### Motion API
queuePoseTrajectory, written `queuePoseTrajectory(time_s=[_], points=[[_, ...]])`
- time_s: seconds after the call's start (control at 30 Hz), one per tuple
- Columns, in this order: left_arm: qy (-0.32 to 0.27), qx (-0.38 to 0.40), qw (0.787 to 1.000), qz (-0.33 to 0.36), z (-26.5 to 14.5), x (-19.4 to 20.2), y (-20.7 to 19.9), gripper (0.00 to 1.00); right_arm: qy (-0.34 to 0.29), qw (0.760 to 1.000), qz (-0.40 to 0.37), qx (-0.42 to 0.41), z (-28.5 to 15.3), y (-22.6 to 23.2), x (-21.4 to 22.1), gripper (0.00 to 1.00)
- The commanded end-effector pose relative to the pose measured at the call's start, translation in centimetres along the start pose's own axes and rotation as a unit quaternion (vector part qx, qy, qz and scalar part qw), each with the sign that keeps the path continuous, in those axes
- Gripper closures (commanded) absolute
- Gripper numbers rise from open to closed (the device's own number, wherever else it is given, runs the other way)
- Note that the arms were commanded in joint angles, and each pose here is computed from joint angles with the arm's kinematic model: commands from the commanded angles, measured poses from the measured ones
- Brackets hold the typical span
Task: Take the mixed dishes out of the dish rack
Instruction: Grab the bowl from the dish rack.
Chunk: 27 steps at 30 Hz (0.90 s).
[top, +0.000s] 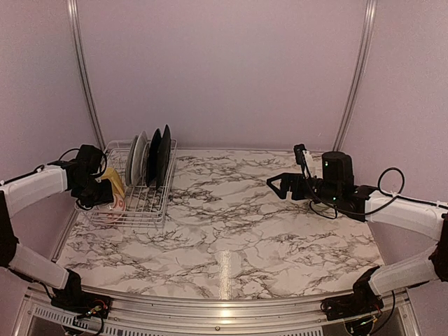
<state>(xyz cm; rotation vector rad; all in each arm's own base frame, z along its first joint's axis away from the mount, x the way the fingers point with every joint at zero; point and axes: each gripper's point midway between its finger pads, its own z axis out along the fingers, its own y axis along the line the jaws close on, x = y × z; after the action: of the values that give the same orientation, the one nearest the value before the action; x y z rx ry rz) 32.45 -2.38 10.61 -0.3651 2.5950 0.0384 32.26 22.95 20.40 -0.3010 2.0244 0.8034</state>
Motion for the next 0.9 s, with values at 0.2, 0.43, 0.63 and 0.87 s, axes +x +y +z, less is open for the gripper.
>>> queuePoseTrajectory(time_s=[0.2,0.43,0.63,0.87], points=[[-0.065,0.084,0.994,-0.016,-6.2,-2.9,-1.9,0.65,0.000,1.000,0.019,-0.007,0.6,0.3,-0.3,0.02],[-0.117,0.186,0.975,-0.024,-11.3,-4.6,-4.4,0.65,0.014,0.999,0.017,-0.041,2.1,2.8,-0.3,0.02],[-0.163,0.297,0.940,-0.040,-16.1,-5.8,-7.0,0.64,0.026,0.994,0.014,-0.105,4.6,8.2,-0.8,0.03],[-0.182,0.451,0.869,-0.088,-18.9,-6.1,-10.7,0.64,0.040,0.958,0.071,-0.276,7.7,18.9,-2.1,0.03]])
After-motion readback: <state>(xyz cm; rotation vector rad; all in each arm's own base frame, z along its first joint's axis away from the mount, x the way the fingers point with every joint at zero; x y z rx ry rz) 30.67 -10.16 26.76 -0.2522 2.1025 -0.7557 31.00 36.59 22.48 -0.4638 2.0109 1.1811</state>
